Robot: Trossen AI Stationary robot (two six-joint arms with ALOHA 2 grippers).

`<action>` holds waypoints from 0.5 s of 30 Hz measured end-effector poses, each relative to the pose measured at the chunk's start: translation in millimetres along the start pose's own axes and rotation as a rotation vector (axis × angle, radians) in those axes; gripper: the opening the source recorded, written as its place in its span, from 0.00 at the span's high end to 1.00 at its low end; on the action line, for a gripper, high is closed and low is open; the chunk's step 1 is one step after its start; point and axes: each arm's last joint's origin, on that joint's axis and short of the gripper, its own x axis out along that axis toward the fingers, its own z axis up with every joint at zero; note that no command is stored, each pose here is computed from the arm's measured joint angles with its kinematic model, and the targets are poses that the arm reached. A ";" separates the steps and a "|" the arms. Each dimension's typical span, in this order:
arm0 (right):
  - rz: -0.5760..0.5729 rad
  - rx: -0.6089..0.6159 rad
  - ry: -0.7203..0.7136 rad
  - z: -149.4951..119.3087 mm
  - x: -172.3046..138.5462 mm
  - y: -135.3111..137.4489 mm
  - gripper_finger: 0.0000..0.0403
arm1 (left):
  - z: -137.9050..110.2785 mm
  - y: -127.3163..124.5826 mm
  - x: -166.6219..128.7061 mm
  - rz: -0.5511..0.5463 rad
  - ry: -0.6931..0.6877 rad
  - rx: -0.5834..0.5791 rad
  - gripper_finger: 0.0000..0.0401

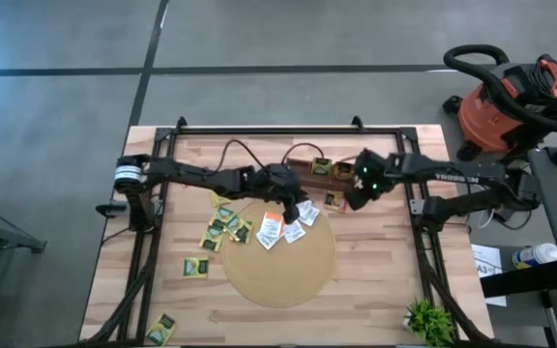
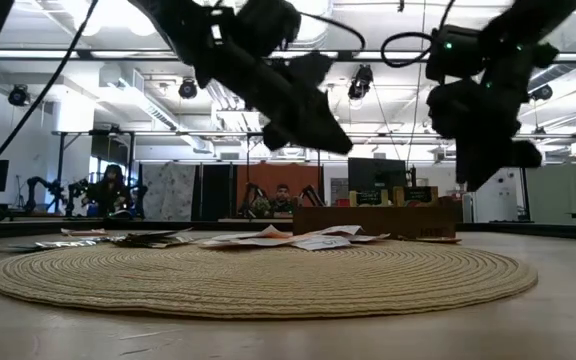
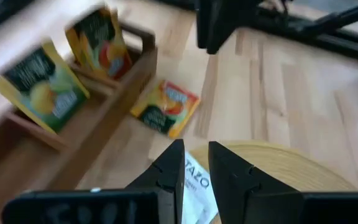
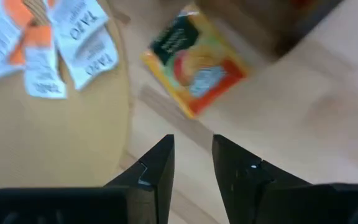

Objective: Pick & Place Tea
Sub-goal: Put the mango tea bag into the right section of the wooden organizer

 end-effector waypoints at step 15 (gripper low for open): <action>-0.023 0.142 -0.263 -31.1 51.3 4.4 0.83 | -13.9 3.6 19.2 0.004 0.014 -0.125 0.83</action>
